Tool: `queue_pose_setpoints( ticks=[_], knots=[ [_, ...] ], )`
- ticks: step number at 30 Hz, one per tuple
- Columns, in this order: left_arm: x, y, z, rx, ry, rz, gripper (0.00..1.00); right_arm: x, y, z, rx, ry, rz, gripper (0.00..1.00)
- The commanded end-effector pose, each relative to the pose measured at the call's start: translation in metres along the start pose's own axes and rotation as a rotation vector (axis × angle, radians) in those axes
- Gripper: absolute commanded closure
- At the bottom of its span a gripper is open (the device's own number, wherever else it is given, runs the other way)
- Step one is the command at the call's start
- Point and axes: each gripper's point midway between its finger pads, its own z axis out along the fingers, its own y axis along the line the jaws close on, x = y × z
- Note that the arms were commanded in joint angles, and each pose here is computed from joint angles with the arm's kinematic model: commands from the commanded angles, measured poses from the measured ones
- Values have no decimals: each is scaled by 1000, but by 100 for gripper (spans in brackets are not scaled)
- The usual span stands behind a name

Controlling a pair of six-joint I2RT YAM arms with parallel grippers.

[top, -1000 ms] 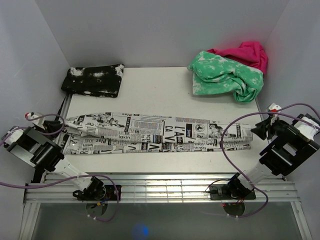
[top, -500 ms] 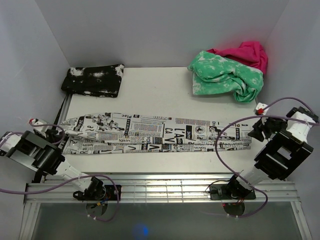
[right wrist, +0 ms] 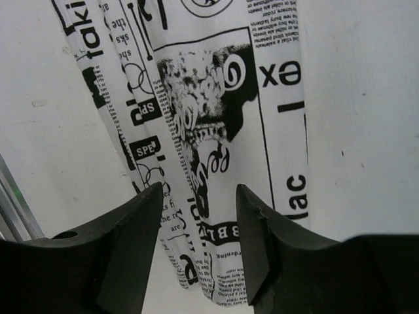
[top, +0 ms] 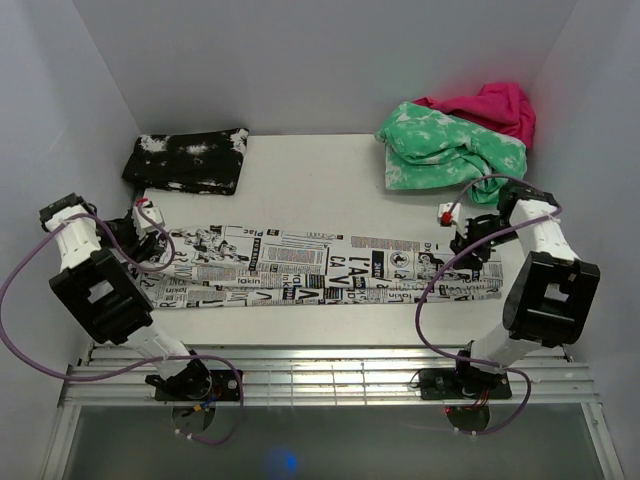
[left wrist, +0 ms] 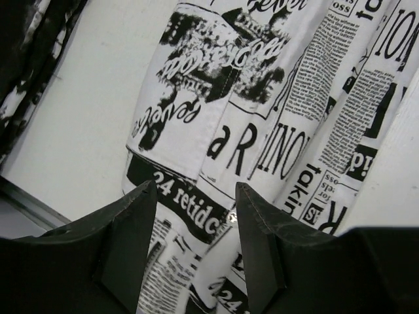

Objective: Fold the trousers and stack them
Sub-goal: Fold the trousers

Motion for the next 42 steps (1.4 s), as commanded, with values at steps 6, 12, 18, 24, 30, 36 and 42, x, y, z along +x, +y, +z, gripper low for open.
queue_pose_setpoints(
  ticks=[6, 12, 18, 24, 30, 36, 42],
  knots=[
    [4, 13, 18, 132, 132, -43, 36, -33, 9, 43, -77, 116, 9, 45],
    [22, -5, 32, 228, 210, -82, 36, -50, 27, 83, -126, 192, -85, 48],
    [32, -6, 34, 230, 243, -69, 37, -48, 21, 99, -101, 227, -124, 49],
    [44, -28, 38, 305, 282, -37, 37, -35, 34, 106, -134, 262, -155, 52],
    [49, -43, 42, 348, 289, -40, 44, -27, 44, 107, -151, 270, -184, 63],
    [38, -42, 37, 330, 277, -15, 91, -39, 40, 100, -136, 242, -199, 92],
    [13, -30, 24, 214, 240, 44, 100, -51, 32, 78, -57, 219, -229, 92]
  ],
)
